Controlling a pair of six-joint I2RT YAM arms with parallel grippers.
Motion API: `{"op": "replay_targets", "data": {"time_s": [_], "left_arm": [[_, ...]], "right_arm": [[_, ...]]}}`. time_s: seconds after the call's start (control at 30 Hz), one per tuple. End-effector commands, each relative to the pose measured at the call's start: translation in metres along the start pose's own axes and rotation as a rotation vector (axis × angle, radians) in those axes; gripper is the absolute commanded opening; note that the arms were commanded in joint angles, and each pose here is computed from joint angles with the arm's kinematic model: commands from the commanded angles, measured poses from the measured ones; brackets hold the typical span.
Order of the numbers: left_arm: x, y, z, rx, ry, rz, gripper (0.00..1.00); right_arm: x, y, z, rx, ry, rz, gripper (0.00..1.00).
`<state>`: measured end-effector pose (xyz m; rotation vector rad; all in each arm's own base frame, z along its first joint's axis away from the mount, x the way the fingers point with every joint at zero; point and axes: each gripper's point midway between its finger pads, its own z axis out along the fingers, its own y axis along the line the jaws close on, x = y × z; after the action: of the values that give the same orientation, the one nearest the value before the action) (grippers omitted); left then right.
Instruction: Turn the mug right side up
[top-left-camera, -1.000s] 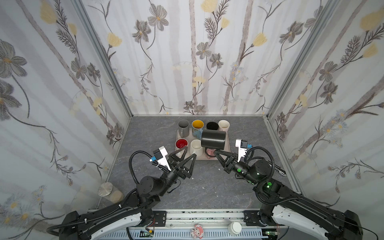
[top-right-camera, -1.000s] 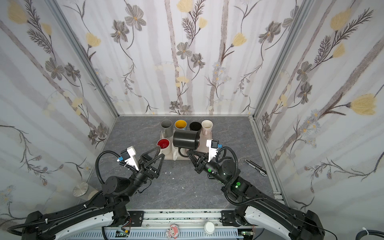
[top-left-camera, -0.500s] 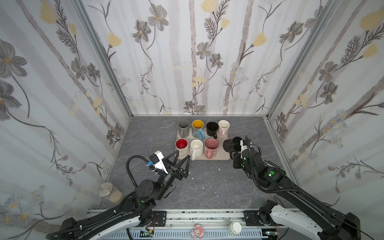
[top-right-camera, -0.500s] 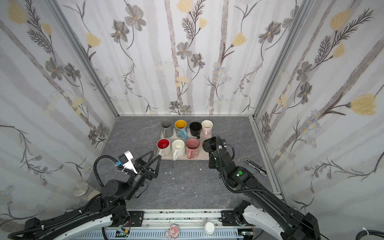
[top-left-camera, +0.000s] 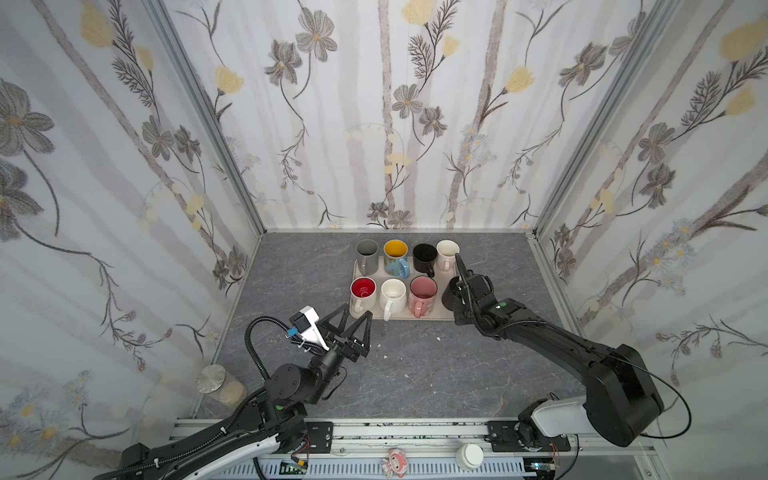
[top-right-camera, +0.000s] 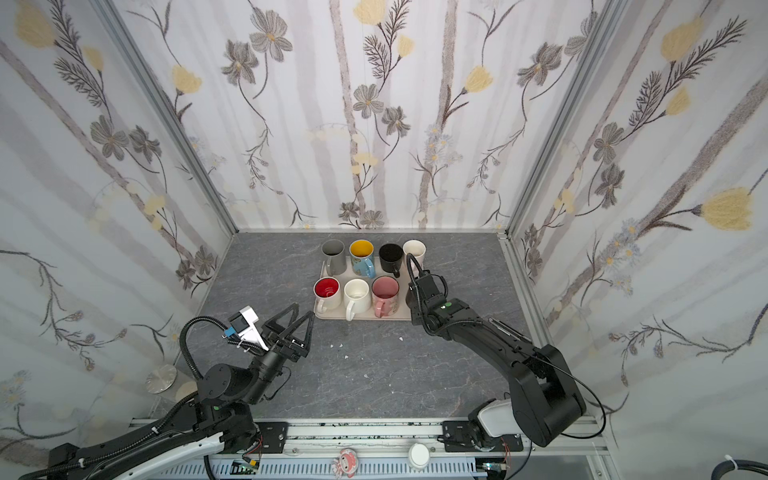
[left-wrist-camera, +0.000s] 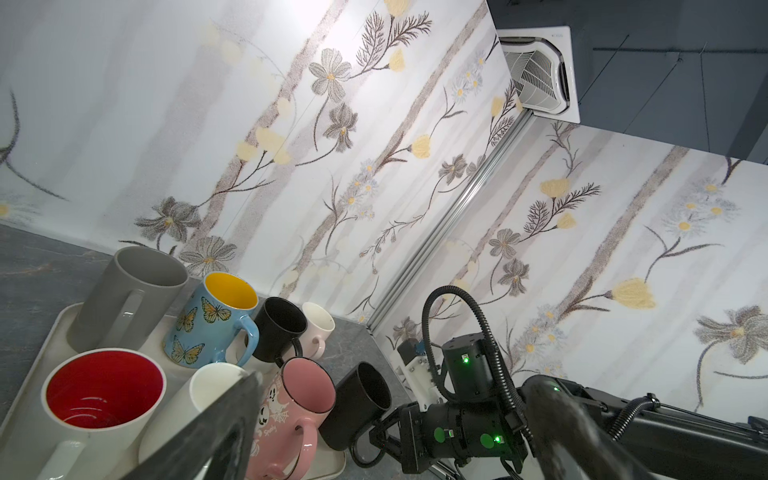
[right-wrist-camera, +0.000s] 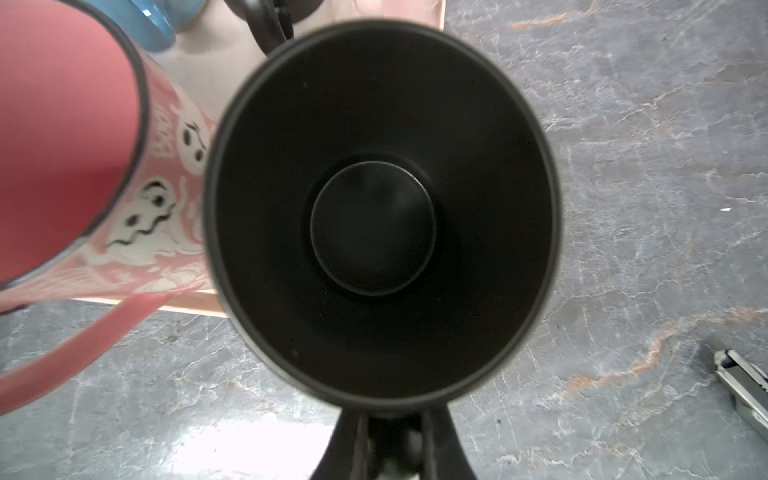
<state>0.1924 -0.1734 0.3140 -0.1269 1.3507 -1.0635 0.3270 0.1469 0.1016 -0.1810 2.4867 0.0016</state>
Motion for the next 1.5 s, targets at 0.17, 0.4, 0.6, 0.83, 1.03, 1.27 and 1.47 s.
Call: {"op": "replay_targets", "data": {"time_s": [0.17,0.4,0.6,0.83,1.03,1.27,1.47], "left_arm": [[-0.003,0.005,-0.001,-0.025,-0.015,0.014,1.0],[-0.003,0.007,-0.001,-0.034,-0.015,0.018,1.0],[-0.005,0.006,-0.001,-0.041,-0.015,0.027,1.0],[-0.009,0.006,0.002,-0.065,-0.012,0.048,1.0],[-0.009,0.024,0.013,-0.214,0.011,0.155,1.0],[-0.03,0.077,0.042,-0.394,-0.004,0.213,1.0],[-0.064,0.134,0.047,-0.653,-0.098,0.382,1.0]], "right_arm": [[-0.019,0.021,0.01,0.003,-0.075,-0.048,0.0],[-0.007,0.018,0.013,0.039,-0.05,-0.053,0.0],[-0.002,0.014,0.008,0.042,-0.054,-0.044,0.31],[-0.018,0.011,-0.021,0.005,-0.14,0.003,0.68],[-0.041,0.0,-0.071,-0.061,-0.341,0.111,1.0],[-0.045,-0.023,-0.103,-0.067,-0.534,0.218,1.0],[-0.043,-0.05,-0.105,0.053,-0.576,0.31,1.0]]}}
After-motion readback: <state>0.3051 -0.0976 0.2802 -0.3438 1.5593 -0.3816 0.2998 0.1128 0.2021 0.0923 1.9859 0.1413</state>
